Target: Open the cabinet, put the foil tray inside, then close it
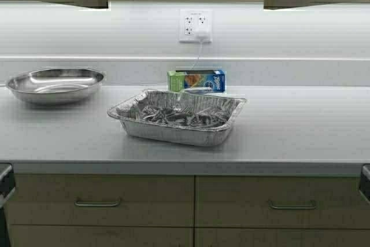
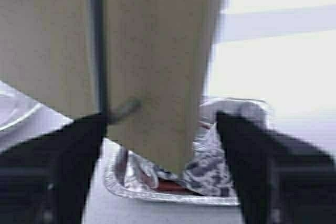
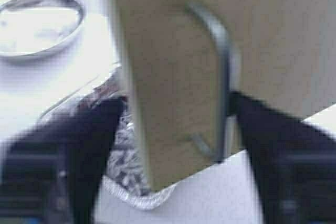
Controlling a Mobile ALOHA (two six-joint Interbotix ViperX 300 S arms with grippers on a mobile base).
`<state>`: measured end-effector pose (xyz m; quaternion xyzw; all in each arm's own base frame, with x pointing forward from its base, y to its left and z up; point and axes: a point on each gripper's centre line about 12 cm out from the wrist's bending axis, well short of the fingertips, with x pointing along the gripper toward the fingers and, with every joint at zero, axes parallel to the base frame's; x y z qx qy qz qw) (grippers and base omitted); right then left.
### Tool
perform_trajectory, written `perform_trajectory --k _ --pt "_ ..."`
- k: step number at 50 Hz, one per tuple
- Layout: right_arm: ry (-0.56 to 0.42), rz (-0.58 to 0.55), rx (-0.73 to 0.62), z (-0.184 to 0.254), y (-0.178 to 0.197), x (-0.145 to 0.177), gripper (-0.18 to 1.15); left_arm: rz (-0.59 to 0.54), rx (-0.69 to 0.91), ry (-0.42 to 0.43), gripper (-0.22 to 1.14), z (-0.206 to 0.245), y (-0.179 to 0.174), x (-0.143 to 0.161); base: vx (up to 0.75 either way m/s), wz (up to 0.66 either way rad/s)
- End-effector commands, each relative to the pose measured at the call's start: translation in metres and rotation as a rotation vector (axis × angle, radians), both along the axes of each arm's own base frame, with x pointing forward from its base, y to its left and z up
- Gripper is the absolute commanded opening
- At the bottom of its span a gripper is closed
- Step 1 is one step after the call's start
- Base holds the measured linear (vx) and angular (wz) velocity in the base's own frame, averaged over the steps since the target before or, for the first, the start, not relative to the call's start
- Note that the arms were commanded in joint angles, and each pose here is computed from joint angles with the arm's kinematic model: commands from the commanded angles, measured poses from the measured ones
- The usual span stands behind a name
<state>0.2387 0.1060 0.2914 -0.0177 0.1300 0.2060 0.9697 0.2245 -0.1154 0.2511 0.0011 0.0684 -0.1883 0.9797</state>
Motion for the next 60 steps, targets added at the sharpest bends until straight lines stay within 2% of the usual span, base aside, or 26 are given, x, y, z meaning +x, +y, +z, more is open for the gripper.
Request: perform_trajectory --k 1,11,16,20,24,27,31,33,34,36,40,42,50,60 --pt "-0.015 0.038 -0.014 0.010 -0.008 -0.023 1.01 -0.030 -0.024 -0.018 0.98 0.009 0.007 -0.018 0.00 0.00" --pt "0.046 0.160 -0.024 0.020 -0.002 -0.054 1.01 -0.181 -0.016 0.113 0.99 0.020 -0.004 -0.041 0.00 0.00" --pt "0.041 0.237 0.012 0.027 0.013 -0.065 0.97 -0.263 -0.019 0.104 0.97 0.032 -0.020 -0.048 -0.01 0.00" --pt "0.033 0.298 0.039 0.030 0.029 -0.070 0.86 -0.319 -0.031 0.080 0.88 0.040 -0.037 -0.050 -0.01 -0.01" --pt "0.014 0.323 0.057 0.029 0.043 -0.067 0.63 -0.341 -0.028 0.076 0.69 0.041 -0.052 -0.045 -0.01 -0.01" --pt "0.010 0.323 0.061 0.025 0.051 -0.061 0.40 -0.350 -0.018 0.091 0.45 0.037 -0.064 -0.038 0.00 0.00" --pt "0.005 0.313 0.061 0.021 0.062 -0.050 0.08 -0.359 -0.007 0.094 0.03 0.033 -0.082 -0.029 0.00 0.00" --pt "-0.001 0.302 0.062 0.019 0.068 -0.043 -0.03 -0.357 -0.013 0.075 -0.11 0.033 -0.092 -0.023 0.00 0.00" --pt "-0.009 0.294 0.061 0.019 0.071 -0.038 -0.05 -0.353 -0.020 0.066 -0.14 0.033 -0.097 -0.020 0.00 0.00" --pt "-0.019 0.282 0.064 0.019 0.077 -0.030 -0.03 -0.341 -0.032 0.040 -0.11 0.033 -0.106 -0.014 0.00 0.00" --pt "-0.041 0.256 0.063 0.020 0.091 -0.009 0.09 -0.306 -0.057 -0.001 0.04 0.033 -0.121 0.003 0.00 0.00" --pt "-0.050 0.248 0.060 0.020 0.097 0.000 0.10 -0.292 -0.068 -0.017 0.08 0.034 -0.130 0.013 0.00 0.00" --pt "-0.083 0.210 0.037 0.020 0.118 0.039 0.08 -0.211 -0.098 -0.051 0.02 0.031 -0.153 0.059 0.00 0.00" --pt "-0.056 0.090 0.014 0.010 0.097 0.085 0.08 -0.045 -0.153 -0.034 0.03 0.020 -0.134 0.130 0.00 0.00"
